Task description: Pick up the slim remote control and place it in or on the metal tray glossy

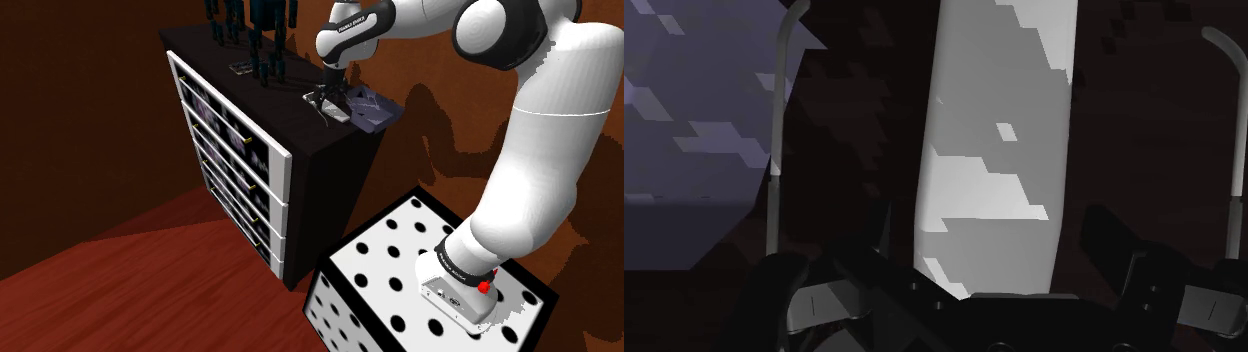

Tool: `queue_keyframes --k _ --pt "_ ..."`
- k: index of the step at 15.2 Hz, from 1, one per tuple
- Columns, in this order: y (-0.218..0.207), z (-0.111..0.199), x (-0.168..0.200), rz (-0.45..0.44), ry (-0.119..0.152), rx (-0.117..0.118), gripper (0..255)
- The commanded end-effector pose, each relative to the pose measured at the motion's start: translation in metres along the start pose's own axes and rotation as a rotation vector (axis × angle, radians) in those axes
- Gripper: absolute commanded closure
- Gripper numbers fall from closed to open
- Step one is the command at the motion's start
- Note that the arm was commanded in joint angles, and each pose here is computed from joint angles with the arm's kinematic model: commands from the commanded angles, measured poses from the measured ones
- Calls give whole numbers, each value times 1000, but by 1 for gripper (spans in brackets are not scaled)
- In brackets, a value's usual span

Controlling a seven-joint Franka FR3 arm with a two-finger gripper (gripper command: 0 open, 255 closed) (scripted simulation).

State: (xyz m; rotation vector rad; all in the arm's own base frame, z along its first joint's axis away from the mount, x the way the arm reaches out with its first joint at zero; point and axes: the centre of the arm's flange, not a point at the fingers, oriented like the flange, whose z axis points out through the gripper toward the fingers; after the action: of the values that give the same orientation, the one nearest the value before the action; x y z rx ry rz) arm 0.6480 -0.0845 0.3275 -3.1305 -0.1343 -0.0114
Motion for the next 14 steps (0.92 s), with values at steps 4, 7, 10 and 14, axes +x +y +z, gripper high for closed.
queue_keyframes --k 4,7,10,14 --pt "0 0 0 0 0 0 255" --pt "0 0 0 0 0 0 255" --pt "0 0 0 0 0 0 255" --pt "0 -16 0 0 0 0 255"
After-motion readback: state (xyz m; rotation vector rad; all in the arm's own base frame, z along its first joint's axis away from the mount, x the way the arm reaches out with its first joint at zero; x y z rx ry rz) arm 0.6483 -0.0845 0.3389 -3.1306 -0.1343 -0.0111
